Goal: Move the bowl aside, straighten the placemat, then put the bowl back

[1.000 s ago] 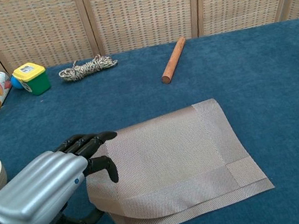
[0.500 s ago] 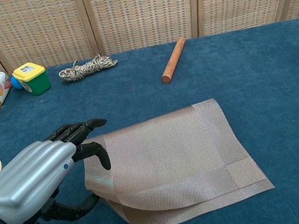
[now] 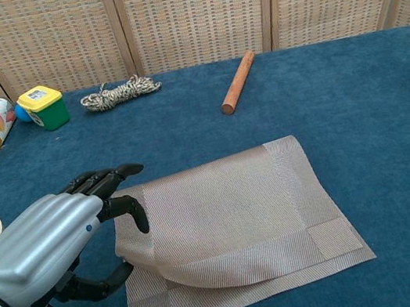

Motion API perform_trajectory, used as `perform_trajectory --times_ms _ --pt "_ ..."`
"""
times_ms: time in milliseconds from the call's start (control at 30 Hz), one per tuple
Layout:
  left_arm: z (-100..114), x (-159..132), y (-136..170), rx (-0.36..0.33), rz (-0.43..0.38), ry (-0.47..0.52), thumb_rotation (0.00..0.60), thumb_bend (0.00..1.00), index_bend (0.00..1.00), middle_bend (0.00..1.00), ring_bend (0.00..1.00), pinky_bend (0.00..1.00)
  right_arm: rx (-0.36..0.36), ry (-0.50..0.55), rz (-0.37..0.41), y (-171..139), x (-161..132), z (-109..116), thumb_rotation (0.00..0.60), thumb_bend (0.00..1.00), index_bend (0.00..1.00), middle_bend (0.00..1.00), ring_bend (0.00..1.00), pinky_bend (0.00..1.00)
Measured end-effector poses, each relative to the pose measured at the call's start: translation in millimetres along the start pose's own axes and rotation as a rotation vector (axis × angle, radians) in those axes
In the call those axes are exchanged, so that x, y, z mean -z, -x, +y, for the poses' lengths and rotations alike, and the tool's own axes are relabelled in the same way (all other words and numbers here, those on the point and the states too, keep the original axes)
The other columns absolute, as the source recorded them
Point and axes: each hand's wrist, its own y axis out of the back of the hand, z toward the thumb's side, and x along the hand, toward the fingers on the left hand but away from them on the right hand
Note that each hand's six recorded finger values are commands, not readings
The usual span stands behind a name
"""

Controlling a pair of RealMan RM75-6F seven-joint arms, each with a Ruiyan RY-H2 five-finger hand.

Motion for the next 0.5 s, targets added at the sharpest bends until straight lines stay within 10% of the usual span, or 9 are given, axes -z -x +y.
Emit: perform_trajectory --times_ms 500 --pt "-23 9 -11 0.077 0.025 -0.067 0.6 0.44 0.7 0.0 0.0 0.0 -0.011 -0.002 0.0 0 0 -1 0.6 0.13 0.0 0.0 0.0 0.0"
